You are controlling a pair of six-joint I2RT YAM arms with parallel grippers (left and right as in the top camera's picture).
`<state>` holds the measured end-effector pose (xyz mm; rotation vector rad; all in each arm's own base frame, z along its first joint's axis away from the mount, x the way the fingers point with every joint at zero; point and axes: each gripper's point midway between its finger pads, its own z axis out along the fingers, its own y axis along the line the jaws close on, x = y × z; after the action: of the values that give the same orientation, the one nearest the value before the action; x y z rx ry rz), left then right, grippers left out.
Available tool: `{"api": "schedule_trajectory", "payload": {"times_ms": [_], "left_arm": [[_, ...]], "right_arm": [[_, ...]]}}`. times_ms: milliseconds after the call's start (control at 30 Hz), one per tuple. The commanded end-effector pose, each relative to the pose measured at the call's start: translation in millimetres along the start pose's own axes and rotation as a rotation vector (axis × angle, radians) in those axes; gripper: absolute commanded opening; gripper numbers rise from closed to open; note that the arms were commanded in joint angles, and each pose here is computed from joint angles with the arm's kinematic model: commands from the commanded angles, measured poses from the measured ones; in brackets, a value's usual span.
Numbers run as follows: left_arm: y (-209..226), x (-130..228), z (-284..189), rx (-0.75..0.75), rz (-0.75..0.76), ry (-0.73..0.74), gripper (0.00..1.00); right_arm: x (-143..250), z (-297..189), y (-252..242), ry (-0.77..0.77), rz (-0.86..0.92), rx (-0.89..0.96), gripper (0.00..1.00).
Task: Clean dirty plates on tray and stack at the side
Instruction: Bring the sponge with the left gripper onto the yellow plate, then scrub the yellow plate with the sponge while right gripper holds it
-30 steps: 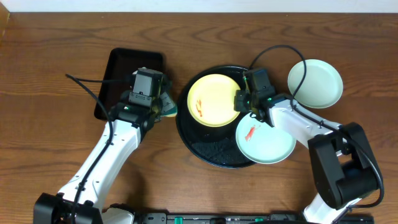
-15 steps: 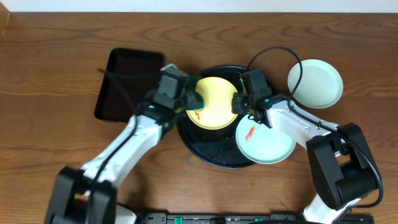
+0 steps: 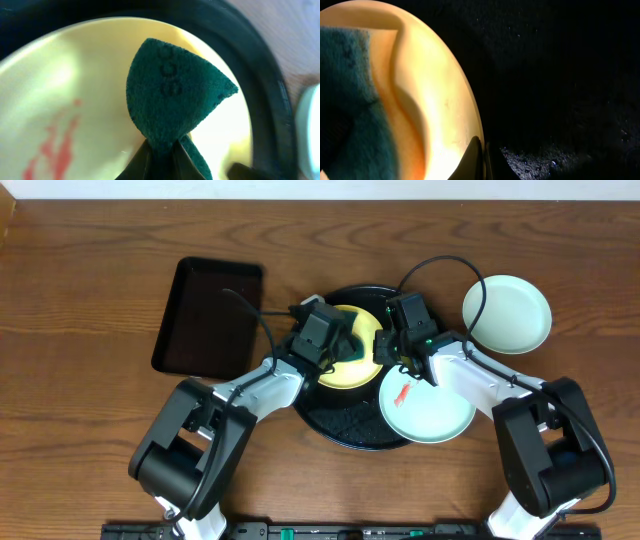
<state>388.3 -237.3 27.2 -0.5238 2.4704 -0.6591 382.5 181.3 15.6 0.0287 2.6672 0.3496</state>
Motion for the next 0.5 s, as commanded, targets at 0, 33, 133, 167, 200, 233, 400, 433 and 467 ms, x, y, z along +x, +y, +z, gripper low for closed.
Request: {"api": "schedule_trajectory", "payload": {"times_ms": [0, 33, 133, 167, 200, 233, 400, 433, 467], "left_arm": [[35.8, -9.9, 0.9, -0.164, -0.005, -0.083, 0.08], [45.6, -11.8, -1.1, -0.212, 0.000, -0.102, 0.08], [70.0, -18.0, -8.9, -0.336, 0.031, -0.151, 0.08], [77.2, -19.9, -11.9, -0.374, 0.047, -0.166, 0.08], [82.2, -21.5, -14.4, -0.402, 0.054, -0.177, 0.08], [87.1, -23.0, -17.1, -0.430, 0.061, -0.188, 0.08], [95.0, -35.6, -32.7, -0.508, 0.117, -0.243, 0.08], [92.9, -38.8, -35.5, -0.508, 0.137, -0.251, 0.08], [90.0, -42.1, -38.9, -0.505, 0.159, -0.258, 0.08]], "right_arm": [[3.5, 2.7, 1.6, 0.012, -0.023, -0.002, 0.01], [3.5, 2.7, 1.6, 0.012, -0.023, -0.002, 0.01], [3.4, 2.6, 1.8, 0.011, -0.024, -0.002, 0.01], [3.5, 2.7, 1.6, 0.012, -0.023, -0.002, 0.01], [3.4, 2.6, 1.6, 0.011, -0.023, -0.001, 0.01], [3.5, 2.6, 1.5, 0.012, -0.023, -0.001, 0.01], [3.8, 2.7, -0.3, 0.012, -0.023, 0.009, 0.01], [4.0, 2.7, -2.0, 0.012, -0.023, 0.018, 0.01], [4.0, 2.6, -3.7, 0.011, -0.023, 0.027, 0.01]]}}
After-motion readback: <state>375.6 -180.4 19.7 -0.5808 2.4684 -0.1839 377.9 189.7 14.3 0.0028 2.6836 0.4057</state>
